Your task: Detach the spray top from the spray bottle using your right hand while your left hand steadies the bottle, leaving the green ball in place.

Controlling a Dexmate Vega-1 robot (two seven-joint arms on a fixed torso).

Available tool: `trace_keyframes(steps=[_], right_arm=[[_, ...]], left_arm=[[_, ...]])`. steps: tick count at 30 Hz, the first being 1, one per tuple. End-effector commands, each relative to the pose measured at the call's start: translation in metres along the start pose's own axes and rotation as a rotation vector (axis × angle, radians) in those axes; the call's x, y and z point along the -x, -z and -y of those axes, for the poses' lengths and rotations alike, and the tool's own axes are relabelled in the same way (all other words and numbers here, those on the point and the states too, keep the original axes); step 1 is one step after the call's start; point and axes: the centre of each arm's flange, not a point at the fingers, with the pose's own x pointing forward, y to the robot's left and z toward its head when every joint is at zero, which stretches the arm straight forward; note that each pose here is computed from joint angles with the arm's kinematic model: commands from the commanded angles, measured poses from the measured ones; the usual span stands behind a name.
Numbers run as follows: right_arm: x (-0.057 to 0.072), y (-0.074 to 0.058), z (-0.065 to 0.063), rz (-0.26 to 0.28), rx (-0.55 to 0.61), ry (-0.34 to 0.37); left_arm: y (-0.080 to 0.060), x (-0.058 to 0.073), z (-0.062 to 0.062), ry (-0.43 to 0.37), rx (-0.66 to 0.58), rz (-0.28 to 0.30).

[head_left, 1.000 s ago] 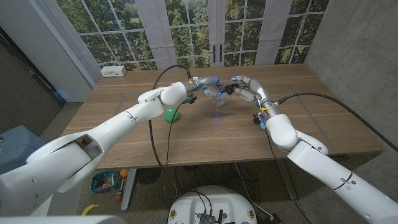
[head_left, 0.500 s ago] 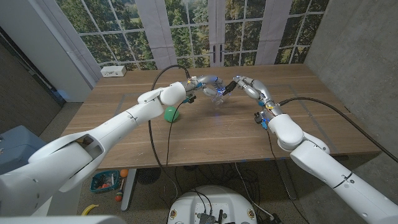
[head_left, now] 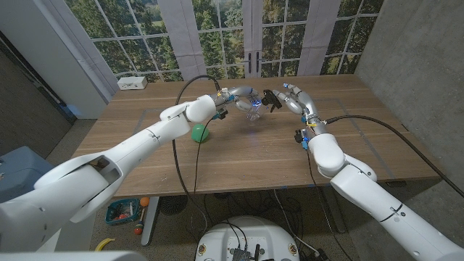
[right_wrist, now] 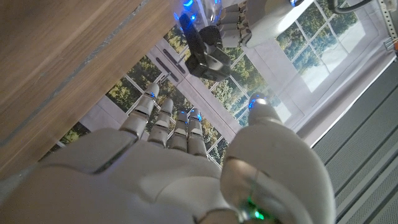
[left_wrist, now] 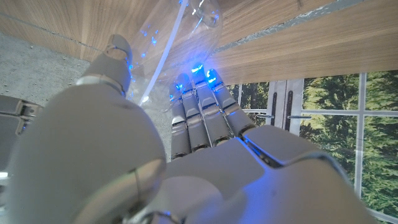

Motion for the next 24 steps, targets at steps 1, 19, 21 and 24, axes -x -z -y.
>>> trace_keyframes(steps=[1,19,21,24], right_arm=[[-0.0041,-0.0085,-0.0006,-0.104,0.18,-0.045],[-0.0106,-0.0114,-0.0031,-0.084,0.242,0.055],[-0.0113,-0.01,-0.0034,-0.077,0.214,0.084],[-0.0117,-0.0087,-0.0052,-0.061,0.203,0.147]], left_arm=[[0.0012,-0.0056,-0.0061,-0.001,-0.002,0.007],[-0.0029,-0.0093,-0.0053,0.016,-0.005,0.024],[-0.0034,-0.0092,-0.0043,0.023,-0.002,0.027],[-0.0043,-0.0086,-0.0021,0.033,-0.002,0.031]])
